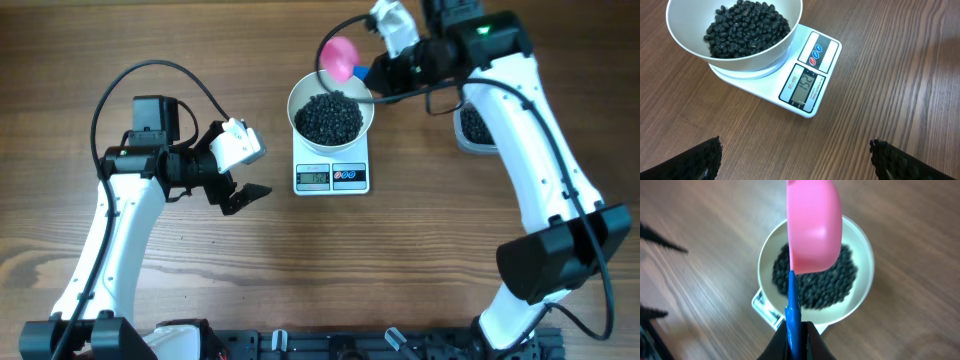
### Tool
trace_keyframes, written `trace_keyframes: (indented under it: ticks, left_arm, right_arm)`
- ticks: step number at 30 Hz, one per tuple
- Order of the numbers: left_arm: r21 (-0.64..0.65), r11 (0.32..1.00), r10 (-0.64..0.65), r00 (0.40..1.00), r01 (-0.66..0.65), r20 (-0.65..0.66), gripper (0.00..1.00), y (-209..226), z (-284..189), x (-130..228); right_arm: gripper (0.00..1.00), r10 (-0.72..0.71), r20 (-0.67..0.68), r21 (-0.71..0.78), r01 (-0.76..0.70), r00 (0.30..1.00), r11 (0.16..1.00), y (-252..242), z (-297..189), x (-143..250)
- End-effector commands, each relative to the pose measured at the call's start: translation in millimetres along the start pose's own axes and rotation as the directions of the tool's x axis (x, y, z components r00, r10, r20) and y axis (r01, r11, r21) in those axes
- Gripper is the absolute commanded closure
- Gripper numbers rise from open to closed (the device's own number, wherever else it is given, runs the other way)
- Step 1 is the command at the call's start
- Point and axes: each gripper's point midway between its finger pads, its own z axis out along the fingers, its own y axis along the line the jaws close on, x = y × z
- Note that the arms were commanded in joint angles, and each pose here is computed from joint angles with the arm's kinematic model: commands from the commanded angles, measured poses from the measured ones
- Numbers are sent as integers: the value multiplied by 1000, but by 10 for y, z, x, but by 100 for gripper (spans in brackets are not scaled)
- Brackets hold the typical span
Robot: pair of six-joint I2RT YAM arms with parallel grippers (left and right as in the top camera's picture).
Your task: Scoop item into bowl and weigh 150g on scale
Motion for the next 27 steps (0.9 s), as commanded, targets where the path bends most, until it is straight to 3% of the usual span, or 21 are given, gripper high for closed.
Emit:
trace_keyframes:
  ticks: [1,10,27]
  left_arm:
    - [0,1000,-7,1000,7,4,0,15,-5,-11]
    - [0,1000,-7,1000,7,4,0,15,-5,-11]
    - [0,1000,-7,1000,7,4,0,15,-5,-11]
  right_arm:
    - [96,-123,-47,70,126,991,990,148,-60,65]
    - [96,-165,-169,112,186,972,976,68,317,278]
    - [96,-140,-268,178,192,953,965,-281,828,410]
